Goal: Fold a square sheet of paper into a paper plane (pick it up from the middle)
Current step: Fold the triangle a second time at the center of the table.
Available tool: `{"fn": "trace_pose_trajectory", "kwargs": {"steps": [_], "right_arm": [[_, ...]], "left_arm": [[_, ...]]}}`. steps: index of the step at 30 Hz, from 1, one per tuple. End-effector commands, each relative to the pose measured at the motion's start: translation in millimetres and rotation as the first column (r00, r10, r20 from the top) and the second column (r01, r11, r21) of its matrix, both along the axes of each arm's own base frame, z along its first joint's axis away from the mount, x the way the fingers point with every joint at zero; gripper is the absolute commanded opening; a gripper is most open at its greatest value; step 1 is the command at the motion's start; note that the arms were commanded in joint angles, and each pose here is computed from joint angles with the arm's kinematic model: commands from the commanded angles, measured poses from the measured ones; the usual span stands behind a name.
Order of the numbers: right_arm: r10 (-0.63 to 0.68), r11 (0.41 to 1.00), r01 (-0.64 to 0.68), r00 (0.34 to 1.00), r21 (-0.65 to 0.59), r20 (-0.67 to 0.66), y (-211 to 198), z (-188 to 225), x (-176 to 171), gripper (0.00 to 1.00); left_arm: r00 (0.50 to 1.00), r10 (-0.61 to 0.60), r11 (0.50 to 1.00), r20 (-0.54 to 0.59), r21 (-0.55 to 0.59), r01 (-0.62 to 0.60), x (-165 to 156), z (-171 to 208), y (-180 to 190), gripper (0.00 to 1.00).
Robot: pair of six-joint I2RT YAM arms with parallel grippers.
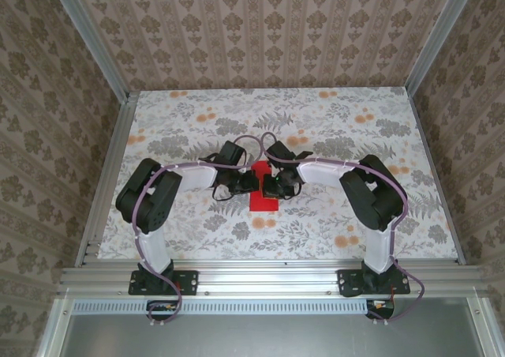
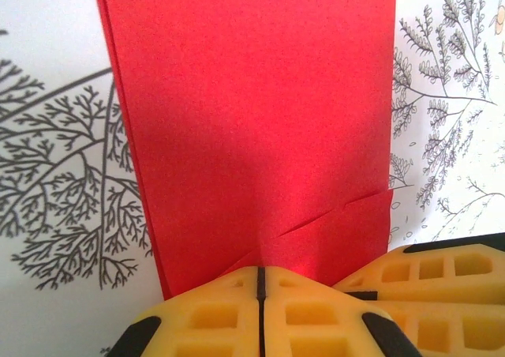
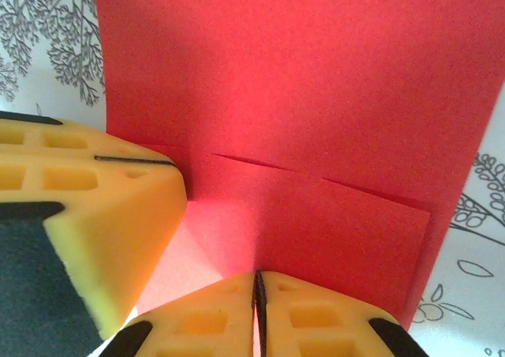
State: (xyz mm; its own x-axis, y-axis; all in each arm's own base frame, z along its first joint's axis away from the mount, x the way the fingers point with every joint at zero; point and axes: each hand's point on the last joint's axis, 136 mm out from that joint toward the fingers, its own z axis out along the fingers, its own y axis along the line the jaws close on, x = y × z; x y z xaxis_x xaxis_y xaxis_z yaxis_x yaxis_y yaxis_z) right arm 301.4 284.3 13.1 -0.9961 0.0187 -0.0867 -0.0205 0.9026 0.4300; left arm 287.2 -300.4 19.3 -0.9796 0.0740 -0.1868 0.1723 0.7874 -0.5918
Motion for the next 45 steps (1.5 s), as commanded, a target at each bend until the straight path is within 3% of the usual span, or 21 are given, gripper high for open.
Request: {"fn": "trace_pose_trajectory", "kwargs": {"steps": [1,7,14,22,30,45], "right_arm": [[0.017,1.000,-0.017,0.995,-0.001,-0.100,-8.0,-16.9,-28.4,0.11],[0.094,0.994,-0.085,0.988,0.072,-0.125,-8.0,-12.7,-52.6,0.11],[0.086,0.982,-0.087,0.996,0.166,0.010,14.7,29.0,-19.5,0.11],[0.062,0.986,-0.055,0.997,0.156,-0.038,21.9,4.2,-13.6,0.11],[0.072,0.995,-0.061,0.987,0.082,-0.145,-2.0,-22.0,-45.6,0.10],[0.138,0.990,-0.126,0.954,0.063,-0.265,-37.5,-22.3,-109.3,0.10]], "left_arm": [[0.998,0.008,0.990,-0.061,0.143,0.001,-13.2,-32.3,22.2,0.07],[0.997,0.015,0.986,-0.069,0.166,-0.004,-14.3,-37.5,26.9,0.07],[0.997,0.025,0.986,-0.074,0.169,-0.012,-15.2,-39.9,28.1,0.07],[0.996,0.031,0.986,-0.079,0.165,-0.017,-16.4,-41.0,28.3,0.06],[0.996,0.041,0.985,-0.078,0.173,-0.027,-15.0,-41.6,31.1,0.06],[0.994,0.062,0.979,-0.089,0.197,-0.044,-11.7,-48.7,39.7,0.06]]}}
